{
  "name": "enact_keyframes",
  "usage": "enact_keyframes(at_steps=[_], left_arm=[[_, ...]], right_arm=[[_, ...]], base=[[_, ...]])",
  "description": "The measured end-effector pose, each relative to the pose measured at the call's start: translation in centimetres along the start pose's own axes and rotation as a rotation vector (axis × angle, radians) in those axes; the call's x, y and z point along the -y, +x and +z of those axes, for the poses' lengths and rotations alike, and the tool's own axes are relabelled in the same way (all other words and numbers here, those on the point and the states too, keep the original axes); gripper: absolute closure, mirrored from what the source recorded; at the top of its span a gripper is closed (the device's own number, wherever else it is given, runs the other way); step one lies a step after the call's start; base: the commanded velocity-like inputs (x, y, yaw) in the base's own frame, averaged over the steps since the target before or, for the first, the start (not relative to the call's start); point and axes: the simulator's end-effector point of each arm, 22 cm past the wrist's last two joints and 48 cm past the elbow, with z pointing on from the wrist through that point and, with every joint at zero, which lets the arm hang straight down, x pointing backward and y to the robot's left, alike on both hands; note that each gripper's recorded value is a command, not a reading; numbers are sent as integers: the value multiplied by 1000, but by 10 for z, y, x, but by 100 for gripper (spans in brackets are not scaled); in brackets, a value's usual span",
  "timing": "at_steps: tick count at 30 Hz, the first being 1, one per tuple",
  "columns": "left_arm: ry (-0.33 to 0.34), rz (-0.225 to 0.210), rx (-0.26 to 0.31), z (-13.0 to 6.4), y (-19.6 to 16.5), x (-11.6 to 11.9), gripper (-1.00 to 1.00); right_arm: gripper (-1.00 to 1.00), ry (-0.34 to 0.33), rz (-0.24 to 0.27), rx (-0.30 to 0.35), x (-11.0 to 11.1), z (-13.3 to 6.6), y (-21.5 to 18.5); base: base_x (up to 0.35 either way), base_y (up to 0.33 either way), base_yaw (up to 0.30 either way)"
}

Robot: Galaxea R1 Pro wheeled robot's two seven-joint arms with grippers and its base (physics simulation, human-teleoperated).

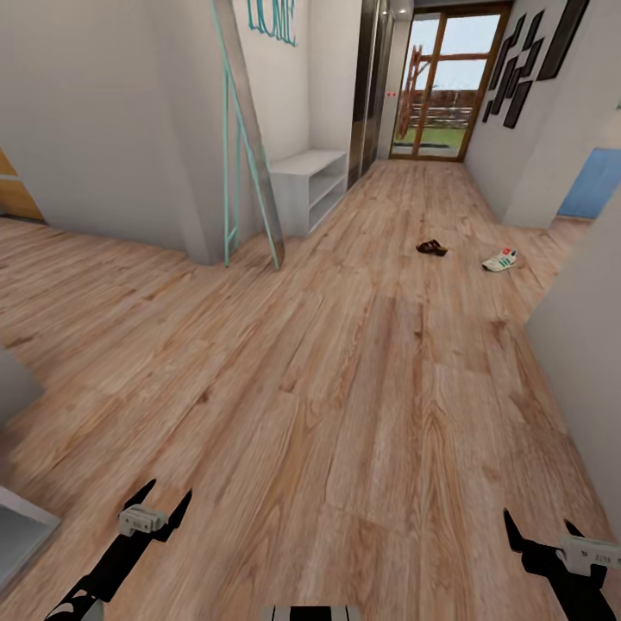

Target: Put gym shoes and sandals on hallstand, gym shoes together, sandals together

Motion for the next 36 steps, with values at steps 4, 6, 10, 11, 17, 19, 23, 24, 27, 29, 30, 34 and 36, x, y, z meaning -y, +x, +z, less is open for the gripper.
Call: enact_keyframes(at_steps=[4, 6, 10, 11, 17, 19, 23, 24, 27, 29, 30, 34, 36], left_arm=[[0, -1, 0, 0, 0, 1, -100], [0, -1, 0, 0, 0, 1, -100], [0, -1, 0, 0, 0, 1, -100], [0, -2, 0, 0, 0, 1, -100], [1, -4, 1, 1, 0, 3, -100], [1, -5, 1, 1, 1, 3, -100], [0, -7, 2, 1, 1, 4, -100], [0, -7, 2, 1, 1, 4, -100], [-1, -8, 2, 2, 1, 4, -100], [-1, -8, 2, 2, 1, 4, -100], [-1, -8, 2, 2, 1, 5, -100], [-1, -9, 2, 2, 1, 5, -100], [-1, -9, 2, 2, 1, 5, -100]], right_arm=[[-100, -1, 0, 0, 0, 0, 0], [-100, -1, 0, 0, 0, 0, 0], [-100, -1, 0, 0, 0, 0, 0], [-100, -1, 0, 0, -1, 0, 0], [-100, -1, 0, 0, -1, 0, 0], [-100, -1, 0, 0, -1, 0, 0], [-100, -1, 0, 0, -1, 0, 0], [-100, -1, 0, 0, -1, 0, 0], [-100, -1, 0, 0, -1, 0, 0], [-100, -2, 0, 0, -1, 0, 0], [-100, -2, 0, 0, -1, 0, 0], [-100, -2, 0, 0, -1, 0, 0], [-100, -2, 0, 0, -1, 0, 0]], base=[[312, 0, -1], [317, 0, -1], [319, -7, -1], [320, -32, 0], [318, -66, 0], [307, -116, 0], [297, -139, 0], [291, -152, 0], [283, -168, 0], [275, -183, 0], [273, -186, 0], [267, -195, 0], [263, -202, 0]])
